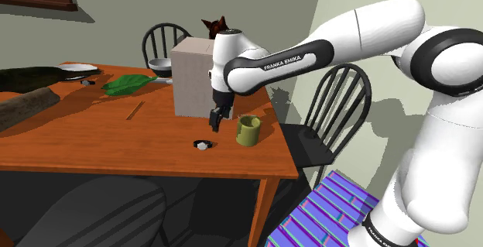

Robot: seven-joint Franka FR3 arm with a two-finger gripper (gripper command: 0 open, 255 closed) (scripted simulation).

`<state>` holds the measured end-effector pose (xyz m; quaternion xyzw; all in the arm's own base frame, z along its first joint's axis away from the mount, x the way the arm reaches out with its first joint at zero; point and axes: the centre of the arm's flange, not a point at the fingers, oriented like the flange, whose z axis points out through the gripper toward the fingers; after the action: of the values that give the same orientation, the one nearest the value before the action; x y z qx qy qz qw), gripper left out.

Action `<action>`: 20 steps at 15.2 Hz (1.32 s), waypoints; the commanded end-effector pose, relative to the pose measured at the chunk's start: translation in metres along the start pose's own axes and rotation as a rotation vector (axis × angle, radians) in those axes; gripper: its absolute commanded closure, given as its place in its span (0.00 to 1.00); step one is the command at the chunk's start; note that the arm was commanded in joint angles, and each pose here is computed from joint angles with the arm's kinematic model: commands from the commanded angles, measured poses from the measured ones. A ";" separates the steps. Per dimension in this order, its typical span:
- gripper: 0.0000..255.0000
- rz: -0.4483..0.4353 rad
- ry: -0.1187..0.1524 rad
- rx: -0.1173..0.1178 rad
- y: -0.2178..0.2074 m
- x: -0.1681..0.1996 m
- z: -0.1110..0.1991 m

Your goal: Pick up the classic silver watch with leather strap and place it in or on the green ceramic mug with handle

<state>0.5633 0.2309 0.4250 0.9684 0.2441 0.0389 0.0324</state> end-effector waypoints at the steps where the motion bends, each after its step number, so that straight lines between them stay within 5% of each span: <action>1: 0.00 -0.043 0.008 0.000 -0.016 0.018 0.013; 7: 0.00 -0.165 0.030 0.000 -0.060 0.070 0.043; 20: 0.00 -0.165 0.030 0.000 -0.060 0.071 0.083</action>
<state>0.6049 0.3134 0.3419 0.9444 0.3234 0.0506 0.0320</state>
